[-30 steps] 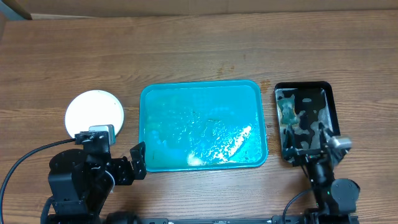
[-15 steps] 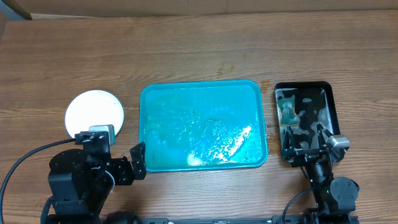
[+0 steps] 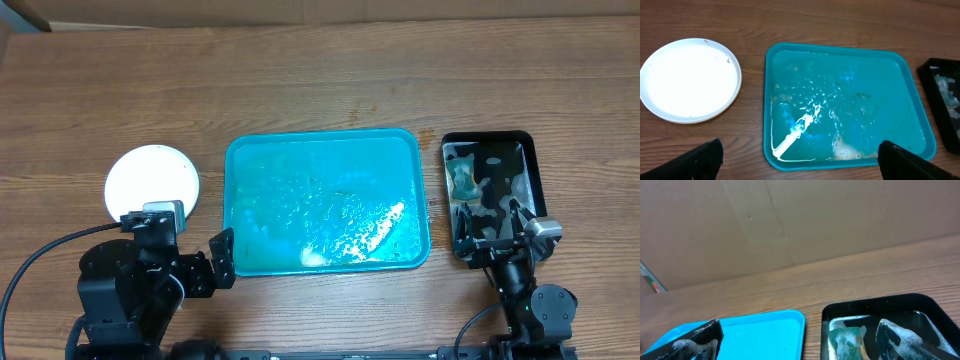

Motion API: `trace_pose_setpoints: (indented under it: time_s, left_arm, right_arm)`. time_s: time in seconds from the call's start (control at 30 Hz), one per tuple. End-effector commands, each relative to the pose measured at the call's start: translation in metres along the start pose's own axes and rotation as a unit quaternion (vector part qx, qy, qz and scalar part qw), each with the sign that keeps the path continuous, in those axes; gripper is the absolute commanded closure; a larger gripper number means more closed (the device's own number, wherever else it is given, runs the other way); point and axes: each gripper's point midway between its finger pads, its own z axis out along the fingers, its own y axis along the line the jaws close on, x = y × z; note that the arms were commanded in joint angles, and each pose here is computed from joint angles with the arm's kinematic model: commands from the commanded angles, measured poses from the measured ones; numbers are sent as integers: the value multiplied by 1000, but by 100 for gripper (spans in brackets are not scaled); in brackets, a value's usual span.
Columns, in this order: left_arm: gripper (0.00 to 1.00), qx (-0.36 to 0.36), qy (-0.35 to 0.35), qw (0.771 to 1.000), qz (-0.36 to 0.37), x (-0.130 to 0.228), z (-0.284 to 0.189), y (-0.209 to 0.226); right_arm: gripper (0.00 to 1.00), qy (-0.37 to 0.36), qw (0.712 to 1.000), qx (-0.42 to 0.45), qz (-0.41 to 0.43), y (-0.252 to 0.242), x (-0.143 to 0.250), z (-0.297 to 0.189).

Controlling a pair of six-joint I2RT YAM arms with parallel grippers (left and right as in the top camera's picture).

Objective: Clean dirty plates on tray and stack at the side

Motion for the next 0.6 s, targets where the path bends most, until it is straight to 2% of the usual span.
trace_pose_setpoints:
  time_s: [0.0,0.37,0.57]
  left_arm:
    - [0,7,1,1000,15,2,0,-2]
    - [0,-6,-16,1000,22,4,-6,1]
    - [0,-2,-44,999,25,26,12,7]
  right_arm:
    - [0,-3,1000,0,0,0,1,0]
    - [0,-3,1000,0,0,0,1,0]
    - [0,-3,1000,0,0,0,1,0]
